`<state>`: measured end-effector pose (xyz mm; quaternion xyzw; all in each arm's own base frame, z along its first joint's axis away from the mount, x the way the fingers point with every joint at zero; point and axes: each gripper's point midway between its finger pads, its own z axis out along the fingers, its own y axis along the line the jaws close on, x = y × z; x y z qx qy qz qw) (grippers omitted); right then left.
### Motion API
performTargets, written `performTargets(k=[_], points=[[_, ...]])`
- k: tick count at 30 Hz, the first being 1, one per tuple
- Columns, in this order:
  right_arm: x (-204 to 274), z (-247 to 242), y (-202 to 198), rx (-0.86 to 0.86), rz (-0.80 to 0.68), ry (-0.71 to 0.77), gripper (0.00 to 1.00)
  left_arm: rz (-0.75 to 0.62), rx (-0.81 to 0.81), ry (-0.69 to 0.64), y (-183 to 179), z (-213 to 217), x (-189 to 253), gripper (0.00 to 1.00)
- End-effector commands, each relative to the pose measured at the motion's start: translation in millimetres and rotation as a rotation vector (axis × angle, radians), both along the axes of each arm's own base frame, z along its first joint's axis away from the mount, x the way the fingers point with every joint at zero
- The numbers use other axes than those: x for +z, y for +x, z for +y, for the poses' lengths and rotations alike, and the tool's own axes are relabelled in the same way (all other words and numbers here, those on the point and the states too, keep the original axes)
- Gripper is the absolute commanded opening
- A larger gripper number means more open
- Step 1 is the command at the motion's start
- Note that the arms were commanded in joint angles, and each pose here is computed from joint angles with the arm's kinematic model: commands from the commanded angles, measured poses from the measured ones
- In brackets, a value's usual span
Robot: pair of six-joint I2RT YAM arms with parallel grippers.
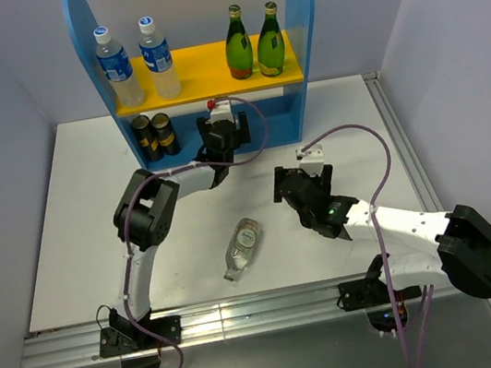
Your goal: Place and organize the beverage onto the shelf
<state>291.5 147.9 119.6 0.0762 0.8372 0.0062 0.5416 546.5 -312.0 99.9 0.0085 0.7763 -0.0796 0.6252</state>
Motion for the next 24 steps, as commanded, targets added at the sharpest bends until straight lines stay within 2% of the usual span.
performTargets(k=[1, 7, 8, 10, 11, 13, 14, 16, 17, 19, 20, 21, 22, 24], points=[[21, 7, 11, -0.014, -0.048, 0.037, 1.00, -0.155, -0.007, -0.114, -9, 0, 89, 0.99], [23, 5, 12, -0.025, -0.055, 0.032, 1.00, -0.150, -0.027, -0.102, -40, 11, 122, 0.99], [24, 5, 11, -0.025, -0.057, 0.032, 1.00, -0.156, -0.032, -0.113, -49, 14, 137, 0.99], [24, 3, 10, -0.027, -0.060, 0.033, 1.00, -0.104, -0.036, -0.081, -65, 19, 131, 0.99], [25, 3, 10, -0.030, -0.063, 0.036, 1.00, -0.122, -0.043, -0.099, -76, 21, 150, 0.99], [26, 3, 9, -0.025, -0.065, 0.041, 1.00, -0.083, -0.061, -0.071, -95, 25, 142, 0.99], [26, 3, 8, -0.021, -0.065, 0.043, 0.99, -0.105, -0.069, -0.094, -105, 29, 160, 0.99], [27, 3, 5, -0.011, -0.070, 0.041, 0.99, -0.071, -0.089, -0.076, -122, 33, 153, 0.99], [33, 3, 7, -0.018, -0.097, 0.046, 0.99, -0.083, -0.087, -0.104, -131, 39, 167, 0.99], [39, 14, -1, 0.042, -0.091, 0.013, 0.99, -0.032, -0.091, -0.093, -148, 45, 156, 0.99], [44, 20, -5, 0.075, -0.082, 0.003, 0.99, -0.040, -0.094, -0.129, -158, 51, 168, 0.99], [61, 43, -10, 0.150, -0.084, 0.026, 1.00, -0.021, -0.099, -0.123, -167, 54, 165, 0.99], [56, 46, -20, 0.199, -0.020, -0.023, 1.00, -0.003, -0.096, -0.112, -175, 59, 156, 0.99], [79, 76, -26, 0.319, 0.021, -0.013, 1.00, -0.010, -0.093, -0.136, -191, 70, 166, 0.99]])
